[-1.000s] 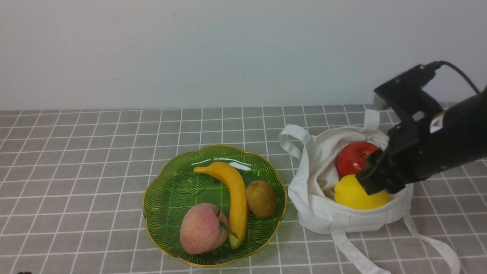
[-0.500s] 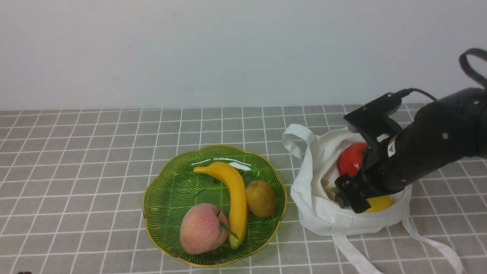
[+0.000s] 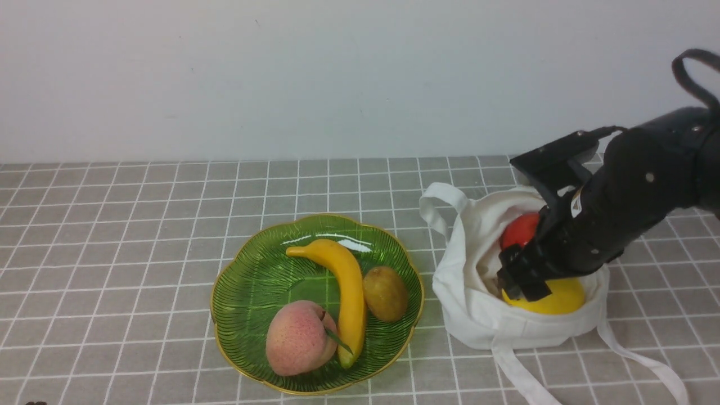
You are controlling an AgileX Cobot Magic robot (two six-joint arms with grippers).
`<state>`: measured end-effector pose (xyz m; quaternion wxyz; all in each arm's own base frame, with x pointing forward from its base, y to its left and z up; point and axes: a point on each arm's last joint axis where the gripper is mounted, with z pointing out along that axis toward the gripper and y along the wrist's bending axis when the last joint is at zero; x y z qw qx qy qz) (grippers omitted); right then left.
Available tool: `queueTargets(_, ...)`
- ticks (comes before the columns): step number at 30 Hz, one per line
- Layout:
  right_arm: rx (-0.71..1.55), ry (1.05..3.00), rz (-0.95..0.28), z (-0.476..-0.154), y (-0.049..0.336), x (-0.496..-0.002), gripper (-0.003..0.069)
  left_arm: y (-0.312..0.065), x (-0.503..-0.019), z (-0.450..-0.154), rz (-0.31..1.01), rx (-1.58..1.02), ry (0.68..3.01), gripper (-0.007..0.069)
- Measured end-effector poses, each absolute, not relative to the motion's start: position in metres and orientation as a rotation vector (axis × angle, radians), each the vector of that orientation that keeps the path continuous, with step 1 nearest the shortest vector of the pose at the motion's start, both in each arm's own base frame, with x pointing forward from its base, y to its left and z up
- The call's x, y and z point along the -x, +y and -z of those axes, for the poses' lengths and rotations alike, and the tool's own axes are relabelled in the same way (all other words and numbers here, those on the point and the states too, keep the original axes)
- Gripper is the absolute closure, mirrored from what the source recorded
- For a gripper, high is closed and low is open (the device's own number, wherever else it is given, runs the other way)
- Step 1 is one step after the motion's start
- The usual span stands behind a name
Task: Take the fruit out of the bag on the grey coffee tablecloth and place them on the plate.
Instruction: 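Reach into the cloth bag and grasp the lemon with the right gripper, then move the lemon from the bag and place it in the dish with the right gripper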
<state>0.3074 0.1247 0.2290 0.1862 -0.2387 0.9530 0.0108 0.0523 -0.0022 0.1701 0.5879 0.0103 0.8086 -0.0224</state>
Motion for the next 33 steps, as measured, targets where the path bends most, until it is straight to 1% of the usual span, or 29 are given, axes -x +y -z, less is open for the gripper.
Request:
queueTargets(2, 0.658, 2.662, -0.035, -0.247, 0.125, -0.308, 0.0084, -0.002, -0.052, -0.170, 0.052, -0.024, 1.884, 0.0633)
queueTargets(5, 0.645, 2.630, -0.042, -0.262, 0.124, -0.307, 0.0084, -0.002, -0.052, -0.170, 0.052, -0.024, 1.884, 0.0633)
queueTargets(6, 0.632, 2.602, -0.053, -0.273, 0.124, -0.306, 0.0084, -0.002, -0.052, -0.170, 0.052, -0.024, 1.884, 0.0633)
queueTargets(9, 0.590, 2.564, -0.114, -0.291, 0.125, -0.301, 0.0084, -0.002, -0.052, -0.170, 0.052, -0.024, 1.884, 0.0633)
queueTargets(12, 0.572, 2.505, -0.254, -0.313, 0.133, -0.296, 0.0084, -0.002, -0.052, -0.170, 0.052, -0.024, 1.884, 0.0633)
queueTargets(13, 0.612, 2.466, -0.312, -0.322, 0.140, -0.293, 0.0084, -0.002, -0.052, -0.170, 0.052, -0.024, 1.884, 0.0633)
queueTargets(14, 0.606, 2.465, -0.324, -0.323, 0.141, -0.293, 0.0084, -0.002, -0.052, -0.170, 0.052, -0.024, 1.884, 0.0633)
queueTargets(17, 0.733, 2.305, -0.499, -0.338, 0.173, -0.286, 0.0084, -0.002, -0.052, -0.170, 0.052, -0.024, 1.884, 0.0633)
queueTargets(19, 0.768, 2.216, -0.569, -0.340, 0.191, -0.285, 0.0084, -0.002, -0.052, -0.170, 0.052, -0.024, 1.884, 0.0633)
queueTargets(21, 0.780, 2.143, -0.620, -0.336, 0.212, -0.286, 0.0084, -0.002, -0.052, -0.170, 0.052, -0.024, 1.884, 0.0633)
queueTargets(24, 0.769, 2.105, -0.646, -0.313, 0.242, -0.297, 0.0084, -0.002, -0.052, -0.170, 0.052, -0.024, 1.884, 0.0633)
queueTargets(28, 0.800, 2.162, -0.639, -0.271, 0.273, -0.315, 0.0084, -0.002, -0.052, -0.170, 0.052, -0.024, 1.884, 0.0633)
queueTargets(29, 0.809, 2.173, -0.639, -0.264, 0.278, -0.317, 0.0084, -0.002, -0.052, -0.170, 0.052, -0.024, 1.884, 0.0633)
queueTargets(30, 0.809, 2.173, -0.639, -0.264, 0.278, -0.317, 0.0084, -0.002, -0.052, -0.170, 0.052, -0.024, 1.884, 0.0633)
queueTargets(31, 0.827, 2.210, -0.636, -0.244, 0.290, -0.326, 0.0084, -0.002, -0.052, -0.170, 0.052, -0.024, 1.884, 0.0633)
queueTargets(33, 0.847, 2.235, -0.639, -0.230, 0.300, -0.333, 0.0084, -0.002, -0.052, -0.170, 0.052, -0.024, 1.884, 0.0633)
